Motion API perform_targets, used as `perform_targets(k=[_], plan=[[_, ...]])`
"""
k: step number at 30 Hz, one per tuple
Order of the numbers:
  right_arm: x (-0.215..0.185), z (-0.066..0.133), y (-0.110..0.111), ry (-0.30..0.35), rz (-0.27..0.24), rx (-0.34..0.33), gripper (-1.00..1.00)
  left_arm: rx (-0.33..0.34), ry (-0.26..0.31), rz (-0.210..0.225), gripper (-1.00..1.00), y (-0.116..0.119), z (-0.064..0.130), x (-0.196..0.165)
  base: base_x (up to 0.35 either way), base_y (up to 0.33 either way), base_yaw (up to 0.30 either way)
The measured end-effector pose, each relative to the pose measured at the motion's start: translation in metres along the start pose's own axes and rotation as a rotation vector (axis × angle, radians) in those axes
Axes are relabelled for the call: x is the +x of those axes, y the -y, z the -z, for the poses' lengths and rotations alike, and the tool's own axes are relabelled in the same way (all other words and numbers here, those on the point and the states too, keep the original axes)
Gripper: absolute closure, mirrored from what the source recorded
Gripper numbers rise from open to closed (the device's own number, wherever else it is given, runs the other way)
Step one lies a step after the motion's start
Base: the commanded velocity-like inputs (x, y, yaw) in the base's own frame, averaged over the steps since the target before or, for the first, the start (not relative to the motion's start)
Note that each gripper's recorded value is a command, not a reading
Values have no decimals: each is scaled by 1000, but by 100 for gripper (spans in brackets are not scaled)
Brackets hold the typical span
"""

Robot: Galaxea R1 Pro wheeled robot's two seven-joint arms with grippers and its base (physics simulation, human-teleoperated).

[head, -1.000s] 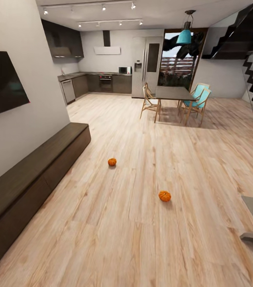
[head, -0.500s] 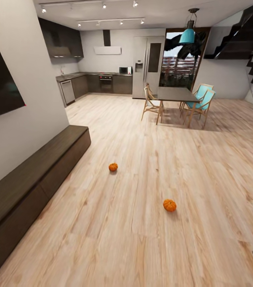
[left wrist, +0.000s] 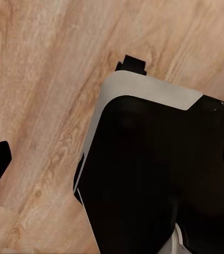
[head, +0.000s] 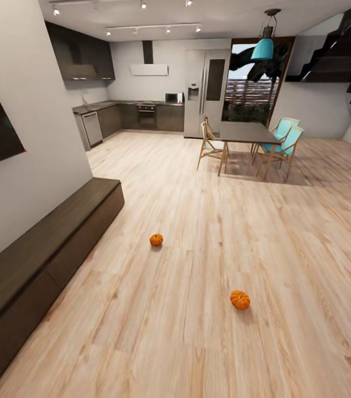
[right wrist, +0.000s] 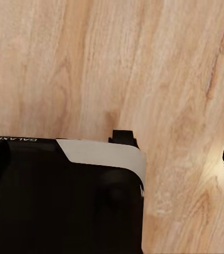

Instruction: Place each of the two pumpkins and all three candles from the living room inside a cabinet in the living room (use any cabinet), then make sure every cabinet is closed, and position the cauldron so it is next to a table in the living room.

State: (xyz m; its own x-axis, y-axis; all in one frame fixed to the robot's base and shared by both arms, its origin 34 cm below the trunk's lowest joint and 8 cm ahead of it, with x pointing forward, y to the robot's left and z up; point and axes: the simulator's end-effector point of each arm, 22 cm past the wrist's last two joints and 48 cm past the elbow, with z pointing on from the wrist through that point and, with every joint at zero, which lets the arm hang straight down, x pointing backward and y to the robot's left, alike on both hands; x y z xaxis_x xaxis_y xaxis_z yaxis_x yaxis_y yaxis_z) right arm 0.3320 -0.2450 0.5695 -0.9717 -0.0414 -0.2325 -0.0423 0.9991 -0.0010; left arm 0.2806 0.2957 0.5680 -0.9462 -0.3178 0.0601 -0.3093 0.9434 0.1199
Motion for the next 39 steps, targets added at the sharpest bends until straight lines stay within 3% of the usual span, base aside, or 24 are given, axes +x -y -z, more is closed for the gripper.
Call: perform_targets(k=[23,39], plan=[[0,0,1,0,0,1,-100,0,0,0,-100,0,0,0,333,0,3],[0,0,1,0,0,2,-100,0,0,0,-100,0,0,0,327,-67,258]])
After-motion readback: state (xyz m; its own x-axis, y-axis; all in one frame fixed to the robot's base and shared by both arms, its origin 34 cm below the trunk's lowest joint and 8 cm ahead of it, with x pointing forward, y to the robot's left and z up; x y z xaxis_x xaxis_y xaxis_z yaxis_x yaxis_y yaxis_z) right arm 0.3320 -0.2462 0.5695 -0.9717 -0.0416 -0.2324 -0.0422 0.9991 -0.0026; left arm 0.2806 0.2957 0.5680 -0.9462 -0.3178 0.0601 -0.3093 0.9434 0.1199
